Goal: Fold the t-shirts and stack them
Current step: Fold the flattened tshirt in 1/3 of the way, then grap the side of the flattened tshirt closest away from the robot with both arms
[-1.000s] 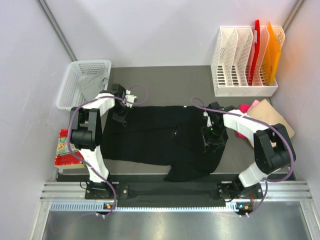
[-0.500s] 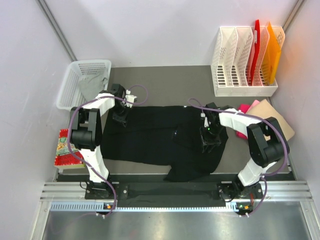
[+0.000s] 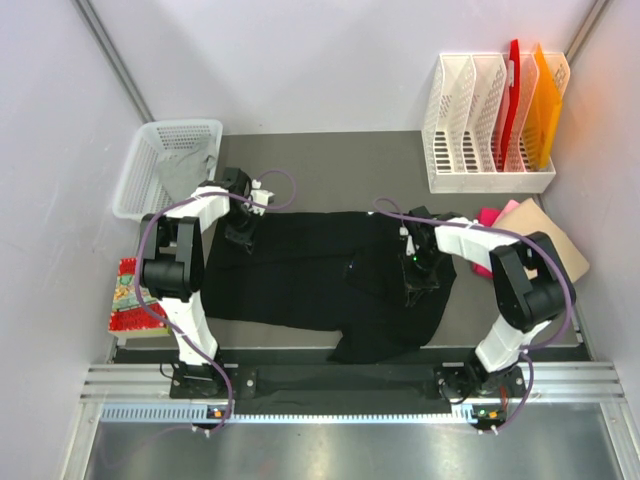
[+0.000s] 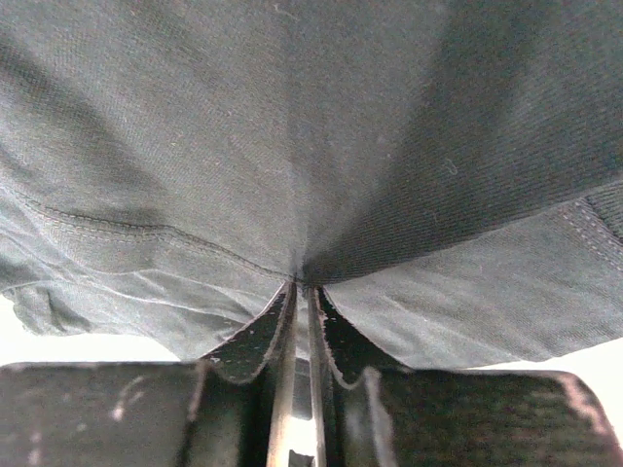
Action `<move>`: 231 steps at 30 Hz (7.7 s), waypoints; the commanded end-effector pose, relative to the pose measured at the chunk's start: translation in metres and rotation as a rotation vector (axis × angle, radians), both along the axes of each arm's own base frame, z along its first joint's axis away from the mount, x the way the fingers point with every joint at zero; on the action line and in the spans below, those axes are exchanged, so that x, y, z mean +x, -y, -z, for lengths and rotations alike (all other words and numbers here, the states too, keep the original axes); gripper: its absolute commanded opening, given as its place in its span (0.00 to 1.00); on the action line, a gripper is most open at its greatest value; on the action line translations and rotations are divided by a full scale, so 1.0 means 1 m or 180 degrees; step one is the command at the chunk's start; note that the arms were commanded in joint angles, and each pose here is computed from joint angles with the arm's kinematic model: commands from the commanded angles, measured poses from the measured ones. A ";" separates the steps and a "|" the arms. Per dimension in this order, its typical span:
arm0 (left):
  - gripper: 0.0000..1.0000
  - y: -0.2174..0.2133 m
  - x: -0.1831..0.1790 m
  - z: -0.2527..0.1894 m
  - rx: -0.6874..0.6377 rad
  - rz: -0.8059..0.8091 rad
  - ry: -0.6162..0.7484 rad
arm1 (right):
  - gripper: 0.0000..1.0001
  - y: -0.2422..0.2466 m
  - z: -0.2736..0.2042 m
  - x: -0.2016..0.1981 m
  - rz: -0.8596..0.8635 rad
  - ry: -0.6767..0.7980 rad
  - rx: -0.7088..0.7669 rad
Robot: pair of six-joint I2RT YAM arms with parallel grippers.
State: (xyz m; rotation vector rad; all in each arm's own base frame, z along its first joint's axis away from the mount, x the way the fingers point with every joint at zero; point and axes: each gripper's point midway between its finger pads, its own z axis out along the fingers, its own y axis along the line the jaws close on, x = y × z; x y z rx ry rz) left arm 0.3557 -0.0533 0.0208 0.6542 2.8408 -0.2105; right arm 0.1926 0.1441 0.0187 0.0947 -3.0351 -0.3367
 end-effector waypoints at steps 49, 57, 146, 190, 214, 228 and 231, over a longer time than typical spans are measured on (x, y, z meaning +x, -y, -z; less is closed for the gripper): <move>0.07 -0.008 0.027 0.003 0.0130 -0.0058 0.0069 | 0.68 0.060 0.006 0.194 0.0639 0.0718 -0.0696; 0.07 -0.008 0.053 0.029 0.0169 -0.0138 0.0019 | 0.68 0.061 0.016 0.249 0.0614 0.0813 -0.0890; 0.30 -0.075 -0.097 0.001 0.0394 -0.0437 0.0078 | 0.91 -0.042 -0.024 -0.058 -0.1514 0.0496 -0.0502; 0.54 -0.108 -0.121 -0.020 0.0573 -0.0833 -0.0142 | 0.87 -0.034 -0.018 -0.061 -0.1169 0.0389 -0.0152; 0.25 -0.102 -0.135 0.019 0.0190 -0.0723 -0.0614 | 0.79 -0.024 0.006 -0.070 -0.1136 0.0155 -0.0319; 0.13 -0.097 -0.136 0.008 0.0140 -0.0693 -0.0472 | 0.81 -0.034 -0.021 -0.031 -0.1224 0.0519 -0.0447; 0.10 -0.097 -0.137 0.007 0.0136 -0.0693 -0.0466 | 0.79 -0.033 -0.010 -0.039 -0.1199 0.0420 -0.0428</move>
